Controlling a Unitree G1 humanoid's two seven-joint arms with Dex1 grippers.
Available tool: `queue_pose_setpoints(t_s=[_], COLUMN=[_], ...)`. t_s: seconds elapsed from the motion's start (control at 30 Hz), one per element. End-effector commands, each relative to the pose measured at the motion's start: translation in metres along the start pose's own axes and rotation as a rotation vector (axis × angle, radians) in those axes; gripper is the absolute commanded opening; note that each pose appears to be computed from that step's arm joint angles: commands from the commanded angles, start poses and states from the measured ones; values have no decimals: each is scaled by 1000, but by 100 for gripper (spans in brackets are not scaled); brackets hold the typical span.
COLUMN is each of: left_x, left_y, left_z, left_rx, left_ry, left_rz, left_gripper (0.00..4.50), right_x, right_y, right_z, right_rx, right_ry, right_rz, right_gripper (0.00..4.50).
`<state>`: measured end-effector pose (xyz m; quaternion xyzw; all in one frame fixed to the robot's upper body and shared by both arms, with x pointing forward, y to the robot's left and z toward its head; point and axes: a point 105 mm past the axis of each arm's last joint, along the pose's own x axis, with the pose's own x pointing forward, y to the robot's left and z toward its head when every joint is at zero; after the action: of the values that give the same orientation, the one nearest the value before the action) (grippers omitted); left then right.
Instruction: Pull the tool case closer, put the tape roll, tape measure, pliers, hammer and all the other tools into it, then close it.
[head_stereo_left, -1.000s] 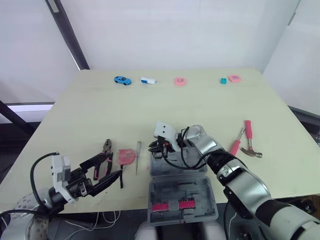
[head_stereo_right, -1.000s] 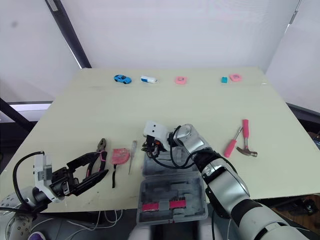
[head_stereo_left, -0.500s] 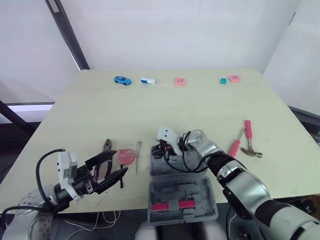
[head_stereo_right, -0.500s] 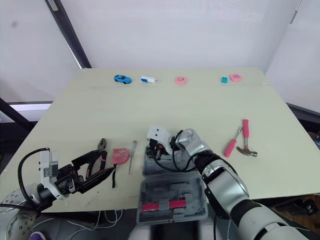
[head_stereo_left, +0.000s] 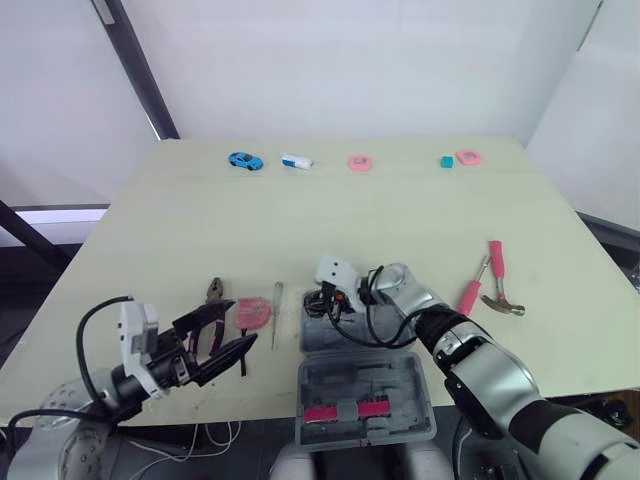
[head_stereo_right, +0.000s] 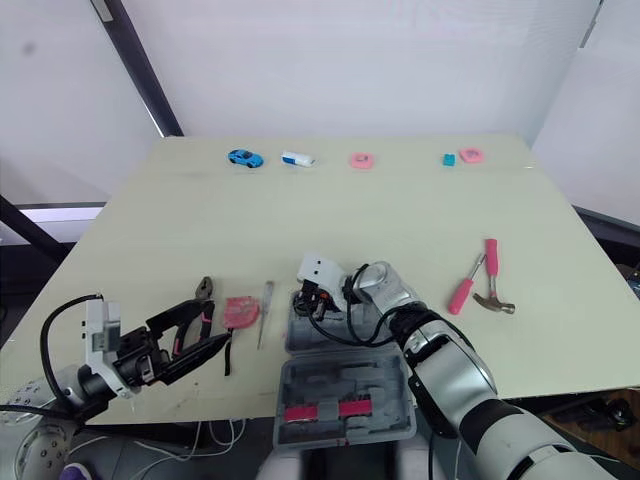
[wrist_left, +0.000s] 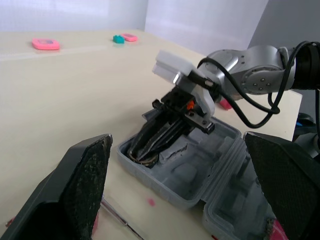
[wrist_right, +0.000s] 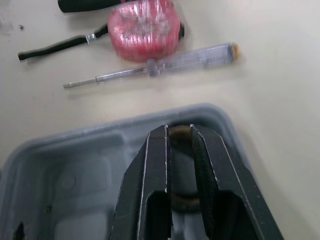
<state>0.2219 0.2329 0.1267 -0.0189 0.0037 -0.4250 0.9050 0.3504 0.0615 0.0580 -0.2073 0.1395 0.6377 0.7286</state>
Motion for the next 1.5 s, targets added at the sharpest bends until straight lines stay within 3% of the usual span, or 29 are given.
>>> queue_pose_setpoints(t_s=[0.03, 0.27, 0.33, 0.43, 0.5, 0.67, 0.87, 0.93, 1.03, 1.13, 1.17, 1.33, 1.5], left_x=[-2, -5, -6, -7, -8, -16, -50, -55, -61, -63, -62, -54, -38], left_y=[2, 3, 3, 5, 9, 13, 22, 21, 20, 18, 16, 12, 12], left_z=[2, -5, -10, -21, -28, -43, -69, -70, -71, -71, -72, -70, -52], left_rx=[26, 20, 13, -8, -16, -21, -40, -52, -65, -77, -79, -92, -62], left_ry=[5, 15, 19, 27, 36, 69, 146, 158, 163, 166, 167, 164, 127], left_rz=[-12, -15, -12, 27, 69, 147, 293, 330, 367, 390, 393, 395, 393], left_gripper=[450, 450, 450, 450, 450, 450, 450, 450, 450, 450, 450, 450, 450], right_x=[4, 0, -3, -20, -40, -83, -162, -197, -230, -265, -276, -307, -298], right_y=[5, 5, 0, -8, -8, 3, 23, 40, 66, 93, 102, 123, 125], right_z=[-19, -25, -8, 47, 60, 41, -24, -54, -79, -104, -113, -137, -125], right_rx=[-8, -23, -29, -13, -23, -6, 111, 175, 251, 337, 362, 426, 406], right_ry=[90, 90, -9, -346, -455, -481, -398, -349, -294, -231, -202, -127, -175], right_rz=[11, 3, -24, -71, -97, -163, -395, -503, -609, -735, -774, -863, -774], right_gripper=[71, 71, 71, 71, 71, 71, 71, 121, 267, 371, 425, 439, 439])
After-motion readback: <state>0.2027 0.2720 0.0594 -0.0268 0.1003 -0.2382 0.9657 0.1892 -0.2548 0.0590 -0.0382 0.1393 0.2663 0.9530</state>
